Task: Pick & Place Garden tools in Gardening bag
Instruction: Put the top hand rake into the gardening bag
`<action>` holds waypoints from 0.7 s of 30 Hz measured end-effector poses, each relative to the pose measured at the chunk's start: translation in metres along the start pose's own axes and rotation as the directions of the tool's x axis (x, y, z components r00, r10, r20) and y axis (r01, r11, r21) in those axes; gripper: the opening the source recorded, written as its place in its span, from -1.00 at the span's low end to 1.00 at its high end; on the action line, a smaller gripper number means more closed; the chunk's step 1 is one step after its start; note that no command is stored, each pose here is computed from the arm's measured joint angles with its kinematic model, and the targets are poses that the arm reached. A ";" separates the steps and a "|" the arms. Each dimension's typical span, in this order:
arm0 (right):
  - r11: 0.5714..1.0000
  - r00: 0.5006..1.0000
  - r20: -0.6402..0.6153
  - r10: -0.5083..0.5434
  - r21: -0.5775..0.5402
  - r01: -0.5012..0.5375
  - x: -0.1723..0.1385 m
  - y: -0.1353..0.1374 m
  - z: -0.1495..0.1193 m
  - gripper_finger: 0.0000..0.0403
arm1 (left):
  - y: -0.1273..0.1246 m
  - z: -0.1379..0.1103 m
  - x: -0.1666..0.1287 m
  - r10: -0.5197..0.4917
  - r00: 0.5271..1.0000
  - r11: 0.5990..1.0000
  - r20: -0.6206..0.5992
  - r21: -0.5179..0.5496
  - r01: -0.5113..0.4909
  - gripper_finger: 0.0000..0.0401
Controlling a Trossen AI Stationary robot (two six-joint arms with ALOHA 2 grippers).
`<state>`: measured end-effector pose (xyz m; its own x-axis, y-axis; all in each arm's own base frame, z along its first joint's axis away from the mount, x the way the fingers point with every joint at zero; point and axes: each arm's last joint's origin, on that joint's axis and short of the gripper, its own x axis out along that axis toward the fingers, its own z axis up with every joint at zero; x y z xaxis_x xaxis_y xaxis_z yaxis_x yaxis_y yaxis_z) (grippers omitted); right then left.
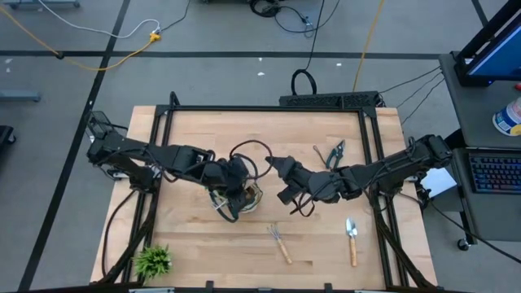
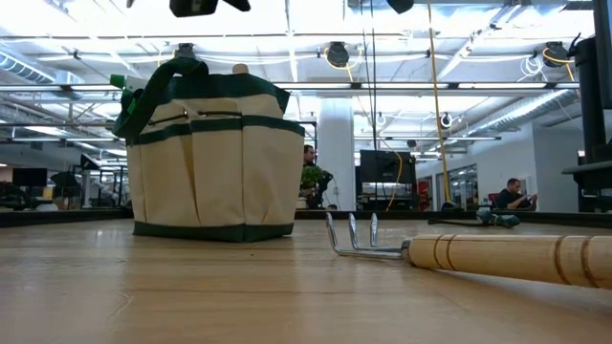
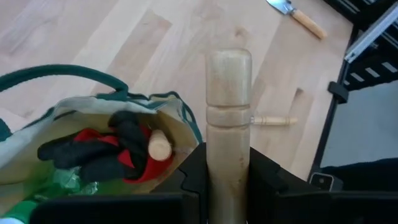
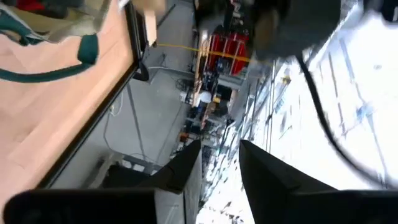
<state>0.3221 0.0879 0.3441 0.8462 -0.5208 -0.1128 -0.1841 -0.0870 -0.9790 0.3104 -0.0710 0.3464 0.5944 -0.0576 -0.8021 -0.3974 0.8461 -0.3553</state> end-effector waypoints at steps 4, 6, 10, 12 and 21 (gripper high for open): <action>0.995 0.998 -0.064 -0.024 0.092 0.030 0.003 -0.004 -0.005 -0.50 | -0.004 -0.004 -0.001 0.016 1.000 1.000 0.012 0.012 -0.016 -0.69; 0.987 0.993 -0.109 -0.033 0.151 0.050 0.004 -0.006 -0.009 -0.50 | -0.005 -0.006 -0.001 0.035 0.999 0.999 0.025 0.014 -0.035 -0.69; 0.947 0.987 -0.155 -0.037 0.309 0.084 0.006 -0.011 -0.020 -0.50 | -0.009 -0.010 -0.002 0.077 0.995 0.997 0.066 0.021 -0.078 -0.69; 0.911 0.986 -0.163 -0.040 0.399 0.103 0.007 -0.013 -0.026 -0.50 | -0.013 -0.013 -0.003 0.098 0.991 0.995 0.095 0.026 -0.101 -0.69; 0.568 0.996 -0.051 -0.071 0.819 0.082 0.006 -0.026 -0.054 -0.50 | -0.026 -0.027 -0.008 0.201 0.947 0.977 0.252 0.018 -0.213 -0.69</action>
<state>0.3052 0.0415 0.3782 0.8308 -0.5556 -0.0343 0.3741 0.6030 -0.7046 0.2975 -0.1065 0.3490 0.6588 0.2495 -0.7098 -0.5019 0.8485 -0.1676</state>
